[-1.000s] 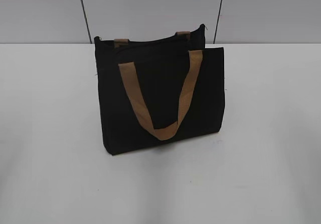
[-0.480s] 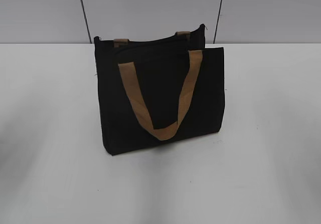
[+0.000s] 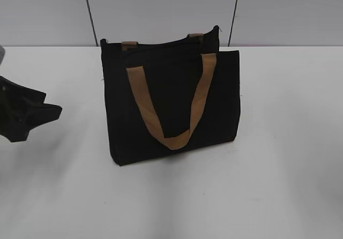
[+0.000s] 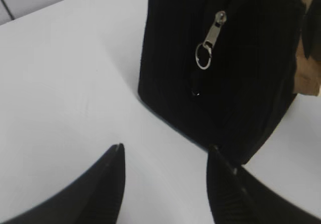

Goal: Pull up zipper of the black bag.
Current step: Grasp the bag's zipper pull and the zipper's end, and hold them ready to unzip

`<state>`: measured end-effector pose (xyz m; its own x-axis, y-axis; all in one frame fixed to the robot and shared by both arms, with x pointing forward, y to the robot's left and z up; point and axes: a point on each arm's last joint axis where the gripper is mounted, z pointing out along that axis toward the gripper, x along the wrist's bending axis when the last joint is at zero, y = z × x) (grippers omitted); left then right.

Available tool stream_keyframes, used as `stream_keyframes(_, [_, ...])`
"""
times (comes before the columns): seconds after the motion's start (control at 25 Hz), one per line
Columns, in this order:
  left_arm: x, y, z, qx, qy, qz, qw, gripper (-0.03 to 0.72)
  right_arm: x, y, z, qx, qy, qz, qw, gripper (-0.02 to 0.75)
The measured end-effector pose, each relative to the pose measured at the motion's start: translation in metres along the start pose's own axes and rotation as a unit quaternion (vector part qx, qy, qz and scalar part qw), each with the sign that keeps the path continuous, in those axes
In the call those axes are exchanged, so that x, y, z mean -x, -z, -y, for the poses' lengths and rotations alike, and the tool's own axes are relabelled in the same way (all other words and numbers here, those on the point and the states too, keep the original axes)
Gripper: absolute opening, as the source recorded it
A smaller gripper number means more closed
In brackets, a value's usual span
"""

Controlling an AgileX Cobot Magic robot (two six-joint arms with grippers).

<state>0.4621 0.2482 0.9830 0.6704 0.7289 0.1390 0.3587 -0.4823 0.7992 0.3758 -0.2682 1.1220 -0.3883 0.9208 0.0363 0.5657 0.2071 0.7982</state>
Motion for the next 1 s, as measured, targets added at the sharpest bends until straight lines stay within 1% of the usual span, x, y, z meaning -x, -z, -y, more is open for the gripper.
stream_keyframes(0.04, [-0.002, -0.007, 0.003, -0.003, -0.003, 0.005, 1.0, 0.396, 0.0, 0.0, 0.0, 0.002, -0.001, -0.002, 1.0, 0.442])
stream_keyframes(0.16, [-0.008, -0.027, 0.009, -0.008, -0.04, 0.021, 0.999, 0.396, -0.001, 0.0, -0.001, 0.004, 0.003, -0.005, 1.0, 0.442])
stream_keyframes(0.2, [-0.01, -0.034, 0.01, -0.008, -0.046, 0.03, 0.998, 0.396, -0.001, 0.0, -0.001, 0.004, 0.005, -0.006, 1.0, 0.442])
stream_keyframes(0.28, [-0.013, -0.046, 0.008, 0.007, -0.071, 0.056, 0.996, 0.395, -0.001, 0.0, -0.001, 0.004, 0.006, -0.006, 1.0, 0.442])
stream_keyframes(0.4, [-0.017, -0.065, 0.004, 0.033, -0.094, 0.097, 0.99, 0.394, -0.001, -0.001, -0.001, 0.003, 0.006, -0.007, 1.0, 0.442])
stream_keyframes(0.56, [-0.023, -0.086, 0.005, 0.048, -0.091, 0.125, 0.987, 0.394, -0.001, -0.001, -0.001, 0.004, 0.007, -0.006, 1.0, 0.442])
stream_keyframes(0.72, [-0.027, -0.097, 0.004, 0.056, -0.086, 0.138, 0.985, 0.394, -0.001, -0.001, -0.001, 0.004, 0.007, -0.006, 1.0, 0.442])
stream_keyframes(0.8, [-0.028, -0.101, 0.003, 0.058, -0.09, 0.139, 0.984, 0.394, -0.001, -0.001, -0.001, 0.003, 0.007, -0.007, 1.0, 0.442])
stream_keyframes(0.92, [-0.022, -0.109, -0.001, 0.054, -0.099, 0.143, 0.983, 0.394, -0.001, -0.001, -0.001, 0.004, 0.007, -0.006, 1.0, 0.442])
stream_keyframes(1.0, [-0.014, -0.115, -0.001, 0.048, -0.113, 0.149, 0.981, 0.394, -0.001, -0.001, -0.001, 0.004, 0.007, -0.006, 1.0, 0.442])
